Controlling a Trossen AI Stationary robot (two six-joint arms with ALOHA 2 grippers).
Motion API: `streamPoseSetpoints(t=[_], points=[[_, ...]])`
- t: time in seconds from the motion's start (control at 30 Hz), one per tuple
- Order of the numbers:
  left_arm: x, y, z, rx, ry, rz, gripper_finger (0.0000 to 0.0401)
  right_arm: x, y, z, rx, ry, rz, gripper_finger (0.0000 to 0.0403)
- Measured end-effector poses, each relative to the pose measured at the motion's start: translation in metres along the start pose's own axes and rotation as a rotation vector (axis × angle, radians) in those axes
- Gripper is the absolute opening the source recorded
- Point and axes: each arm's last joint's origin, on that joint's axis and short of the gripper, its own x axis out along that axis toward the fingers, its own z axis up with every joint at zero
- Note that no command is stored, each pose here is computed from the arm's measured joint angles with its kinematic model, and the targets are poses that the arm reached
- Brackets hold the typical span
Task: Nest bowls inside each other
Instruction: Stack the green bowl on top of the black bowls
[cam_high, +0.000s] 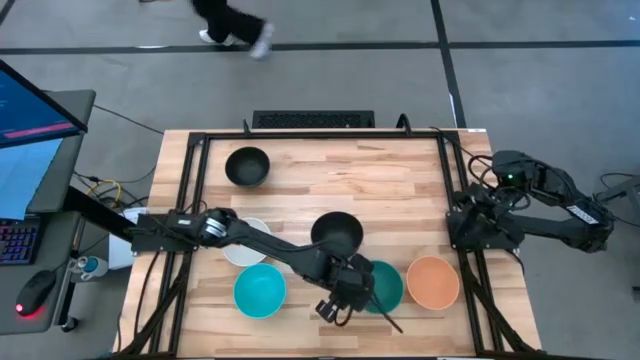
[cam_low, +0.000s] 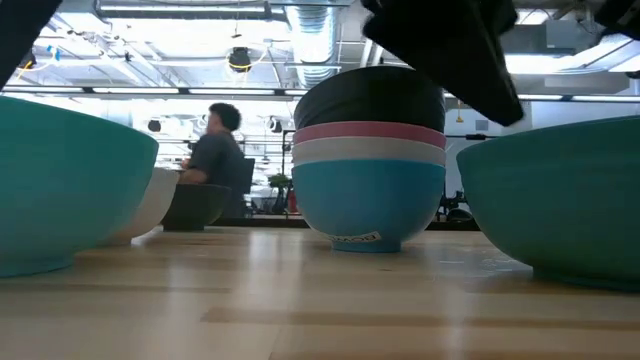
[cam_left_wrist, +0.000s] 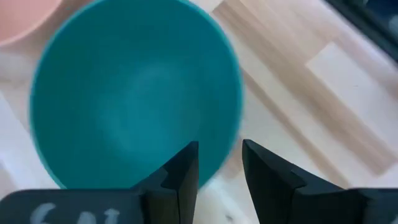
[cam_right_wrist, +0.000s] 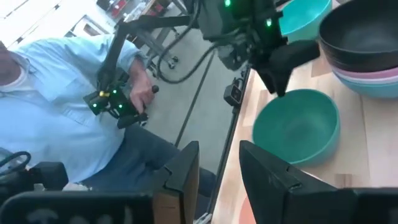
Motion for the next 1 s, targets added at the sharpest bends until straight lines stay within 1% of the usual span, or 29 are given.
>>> streamPoseSetpoints(t=[0.13, 0.27, 0.47, 0.63, 0.7, 0.77, 0.87, 0.93, 1.0], points=[[0.011, 0.0, 0.004, 0.052, 0.021, 0.003, 0.0116, -0.001, 0.001, -0.003, -0.01, -0.002, -0.001, 0.0138], [0.009, 0.0, 0.007, 0.055, -0.004, -0.009, 0.0116, -0.002, 0.002, -0.007, 0.02, 0.01, -0.003, 0.0139], [0.014, 0.001, 0.003, 0.075, 0.006, -0.011, 0.0116, -0.002, 0.001, -0.01, 0.028, -0.007, -0.001, 0.0137], [0.038, -0.003, -0.005, 0.11, 0.042, -0.045, 0.0116, -0.003, 0.002, -0.01, 0.025, -0.01, 0.002, 0.0138], [0.04, -0.006, -0.007, 0.122, 0.063, -0.055, 0.0116, -0.003, 0.002, -0.01, 0.03, -0.011, 0.0, 0.0139], [0.044, -0.006, -0.006, 0.127, 0.062, -0.018, 0.0115, -0.003, 0.002, -0.01, 0.03, -0.012, -0.002, 0.0139], [0.047, -0.006, -0.01, 0.132, 0.12, 0.015, 0.0101, -0.003, 0.002, -0.01, 0.03, -0.013, -0.005, 0.0137], [0.046, -0.005, -0.009, 0.134, 0.119, 0.044, 0.0081, -0.003, 0.002, -0.01, 0.031, -0.013, -0.009, 0.0137], [0.045, -0.004, -0.007, 0.133, 0.114, 0.059, 0.0052, -0.003, 0.002, -0.01, 0.03, -0.014, -0.01, 0.0138]])
